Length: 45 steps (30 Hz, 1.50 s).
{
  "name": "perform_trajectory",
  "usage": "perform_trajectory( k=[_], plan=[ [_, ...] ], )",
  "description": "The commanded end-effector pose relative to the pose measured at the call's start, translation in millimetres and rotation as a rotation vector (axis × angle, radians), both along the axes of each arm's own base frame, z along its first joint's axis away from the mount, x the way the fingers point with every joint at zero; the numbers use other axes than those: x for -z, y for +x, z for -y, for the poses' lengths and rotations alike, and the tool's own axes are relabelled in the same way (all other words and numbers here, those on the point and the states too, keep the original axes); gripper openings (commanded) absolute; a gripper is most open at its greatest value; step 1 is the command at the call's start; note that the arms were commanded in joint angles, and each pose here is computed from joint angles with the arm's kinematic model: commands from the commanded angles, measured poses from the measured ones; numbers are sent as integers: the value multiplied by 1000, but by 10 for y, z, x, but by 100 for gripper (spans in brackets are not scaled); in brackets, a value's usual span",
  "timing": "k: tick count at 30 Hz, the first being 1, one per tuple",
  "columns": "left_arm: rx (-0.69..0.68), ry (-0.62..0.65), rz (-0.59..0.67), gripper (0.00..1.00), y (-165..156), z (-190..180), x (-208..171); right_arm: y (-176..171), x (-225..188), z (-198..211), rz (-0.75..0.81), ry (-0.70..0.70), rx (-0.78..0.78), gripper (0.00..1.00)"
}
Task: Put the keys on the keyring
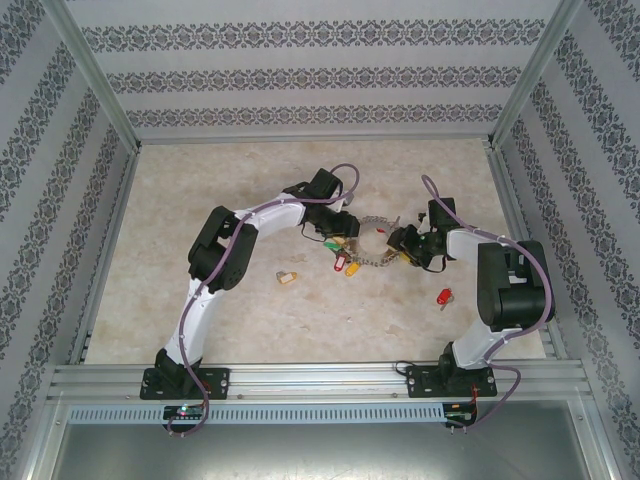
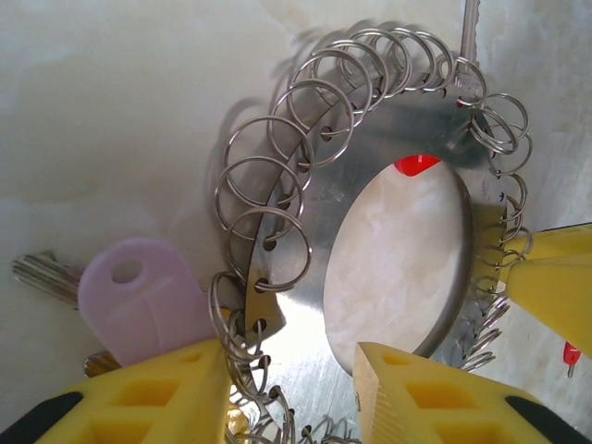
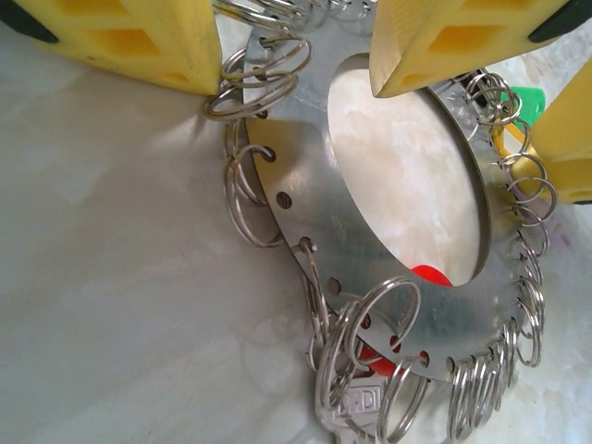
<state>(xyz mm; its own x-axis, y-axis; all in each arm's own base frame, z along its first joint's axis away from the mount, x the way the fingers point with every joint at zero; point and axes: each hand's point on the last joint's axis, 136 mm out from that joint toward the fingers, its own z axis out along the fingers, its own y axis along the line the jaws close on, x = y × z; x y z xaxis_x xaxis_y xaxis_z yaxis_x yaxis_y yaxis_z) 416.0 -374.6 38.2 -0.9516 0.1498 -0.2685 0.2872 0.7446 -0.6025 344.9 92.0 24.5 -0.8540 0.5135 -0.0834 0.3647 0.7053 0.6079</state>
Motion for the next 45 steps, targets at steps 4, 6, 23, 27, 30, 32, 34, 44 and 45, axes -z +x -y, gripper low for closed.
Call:
perform_trajectory(
  k=[4, 6, 23, 27, 30, 32, 34, 44, 45],
  plan=[
    [28, 49, -42, 38, -132, 5, 111, 96, -41, -147, 74, 49, -5, 45],
    [29, 48, -39, 37, -133, 3, 100, 126, -92, -201, 102, 86, -16, 45],
    [7, 66, -21, 28, -128, -53, 84, 297, -242, -164, 268, 185, -33, 35],
    [-15, 55, 0, 28, -111, -71, 10, 332, -301, -141, 309, 183, -70, 22],
    [-26, 64, 24, 28, -87, -103, -43, 347, -330, -69, 315, 193, -57, 18],
    [-40, 71, 43, 29, -63, -136, -99, 351, -383, -45, 331, 204, -59, 12],
    [-59, 72, 67, 31, -36, -177, -163, 346, -446, -45, 346, 217, -72, 3],
    [-265, -26, 300, 72, 38, -773, -1122, 230, -1398, -241, 529, 351, -185, 2],
    [-287, -56, 321, 75, 37, -862, -1260, 203, -1542, -268, 555, 372, -206, 2]
  ],
)
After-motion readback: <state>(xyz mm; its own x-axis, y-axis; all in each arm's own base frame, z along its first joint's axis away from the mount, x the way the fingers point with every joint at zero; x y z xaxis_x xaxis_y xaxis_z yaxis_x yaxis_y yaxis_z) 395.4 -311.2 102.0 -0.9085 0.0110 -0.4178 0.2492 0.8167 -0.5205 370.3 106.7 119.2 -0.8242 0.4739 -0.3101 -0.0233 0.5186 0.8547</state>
